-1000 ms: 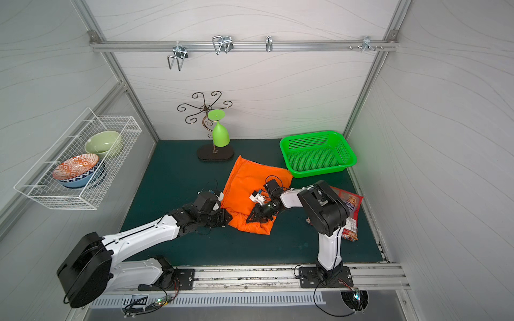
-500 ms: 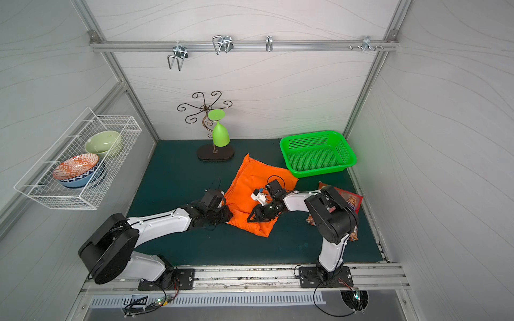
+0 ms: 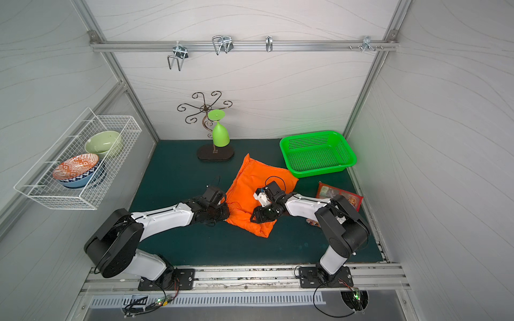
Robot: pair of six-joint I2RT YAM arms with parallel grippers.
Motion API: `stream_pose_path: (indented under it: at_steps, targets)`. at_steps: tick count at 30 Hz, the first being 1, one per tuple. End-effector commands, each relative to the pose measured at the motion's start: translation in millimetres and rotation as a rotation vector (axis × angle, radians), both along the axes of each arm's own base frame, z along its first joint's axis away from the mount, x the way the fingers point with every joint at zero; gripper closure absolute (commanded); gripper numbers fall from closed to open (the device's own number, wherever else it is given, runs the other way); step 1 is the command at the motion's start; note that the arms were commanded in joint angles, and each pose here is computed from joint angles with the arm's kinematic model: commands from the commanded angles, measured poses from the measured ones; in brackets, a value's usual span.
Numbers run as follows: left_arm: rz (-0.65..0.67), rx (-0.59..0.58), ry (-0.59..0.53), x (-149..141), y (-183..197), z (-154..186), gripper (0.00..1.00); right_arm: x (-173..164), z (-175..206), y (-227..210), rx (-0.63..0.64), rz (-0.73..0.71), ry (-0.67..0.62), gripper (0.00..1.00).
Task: Roll up the shorts
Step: Roll the shorts at the center of the board.
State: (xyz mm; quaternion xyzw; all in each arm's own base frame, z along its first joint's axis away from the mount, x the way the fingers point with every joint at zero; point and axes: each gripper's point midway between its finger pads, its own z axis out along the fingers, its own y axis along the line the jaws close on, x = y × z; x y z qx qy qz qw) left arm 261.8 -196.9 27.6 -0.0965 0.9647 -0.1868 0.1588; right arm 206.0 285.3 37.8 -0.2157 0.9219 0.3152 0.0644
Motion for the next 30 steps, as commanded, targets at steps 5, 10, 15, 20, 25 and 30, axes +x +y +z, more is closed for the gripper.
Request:
stream_pose_path:
  at_steps: [5, 10, 15, 20, 25, 30]
  targets:
    - [0.062, 0.165, 0.035, 4.7, 31.8, -8.5, 0.83, -13.2, 24.7, -35.2, -0.201, 0.014, -0.072, 0.53]
    - [0.058, 0.162, 0.048, 4.9, 29.4, -6.6, 0.83, -26.7, 57.8, -19.4, -0.186, 0.113, -0.187, 0.54]
    - [0.054, 0.151, 0.054, 5.4, 26.5, -5.8, 0.83, -70.0, 80.5, 24.3, -0.054, 0.332, -0.267, 0.58]
    - [0.058, 0.149, 0.060, 4.1, 27.0, -6.6, 0.84, -78.3, 71.4, 50.8, 0.003, 0.399, -0.249, 0.60]
    - [0.049, 0.146, 0.062, 3.4, 25.8, -4.5, 0.84, -36.3, 51.9, 51.2, -0.008, 0.298, -0.247, 0.62]
    - [0.045, 0.147, 0.054, 3.7, 26.4, -1.9, 0.84, -1.0, 23.8, 33.4, 0.030, 0.148, -0.134, 0.64]
